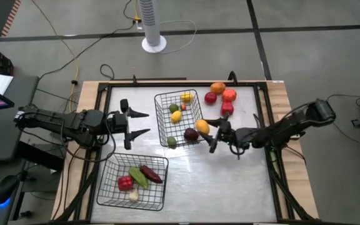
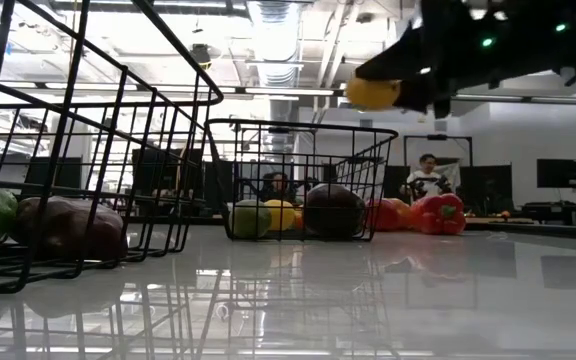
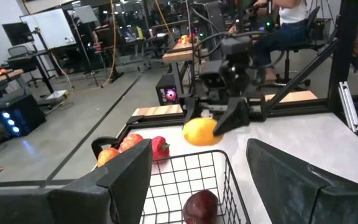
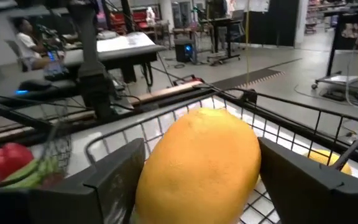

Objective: Sort produce into baskets
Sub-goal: Put the bottom yellow lemon into the top black wire basket, then put the red bell pepper into the bottom black wire basket

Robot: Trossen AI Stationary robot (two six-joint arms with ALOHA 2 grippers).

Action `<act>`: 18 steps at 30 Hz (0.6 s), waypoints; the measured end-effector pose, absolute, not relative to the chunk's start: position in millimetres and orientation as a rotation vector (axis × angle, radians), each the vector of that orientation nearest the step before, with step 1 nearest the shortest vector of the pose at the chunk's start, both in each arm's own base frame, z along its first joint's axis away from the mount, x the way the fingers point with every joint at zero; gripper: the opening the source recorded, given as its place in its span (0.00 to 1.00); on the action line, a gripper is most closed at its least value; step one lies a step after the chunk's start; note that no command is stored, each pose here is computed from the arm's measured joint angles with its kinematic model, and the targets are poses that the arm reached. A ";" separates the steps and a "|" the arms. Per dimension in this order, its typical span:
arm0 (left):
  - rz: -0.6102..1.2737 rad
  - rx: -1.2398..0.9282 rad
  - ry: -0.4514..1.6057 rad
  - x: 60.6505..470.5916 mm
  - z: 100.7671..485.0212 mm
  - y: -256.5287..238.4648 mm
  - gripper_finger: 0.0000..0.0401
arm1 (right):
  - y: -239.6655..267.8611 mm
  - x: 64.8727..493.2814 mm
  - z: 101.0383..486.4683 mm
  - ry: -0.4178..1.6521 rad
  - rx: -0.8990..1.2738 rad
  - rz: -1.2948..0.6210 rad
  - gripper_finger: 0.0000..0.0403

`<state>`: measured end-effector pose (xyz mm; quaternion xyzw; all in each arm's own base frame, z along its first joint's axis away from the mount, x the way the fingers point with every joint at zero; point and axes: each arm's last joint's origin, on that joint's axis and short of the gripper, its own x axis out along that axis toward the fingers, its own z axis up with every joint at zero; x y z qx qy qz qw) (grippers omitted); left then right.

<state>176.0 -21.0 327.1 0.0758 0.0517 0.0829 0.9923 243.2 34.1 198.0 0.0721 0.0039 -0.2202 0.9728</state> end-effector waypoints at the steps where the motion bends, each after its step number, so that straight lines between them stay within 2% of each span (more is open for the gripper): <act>1: 0.166 0.152 0.104 176.0 327.1 -21.0 0.62 | 32.9 246.9 196.6 0.015 0.144 -0.451 0.85; 8: 0.165 0.156 0.111 175.8 326.5 -21.0 0.62 | 27.8 256.7 204.8 0.116 0.112 -0.476 0.97; 14: 0.165 0.159 0.122 175.7 325.4 -20.9 0.62 | 20.5 228.7 213.4 0.226 0.112 -0.769 0.95; 18: 0.165 0.159 0.121 175.8 325.5 -20.9 0.62 | 9.9 210.9 203.8 0.308 0.121 -0.941 0.93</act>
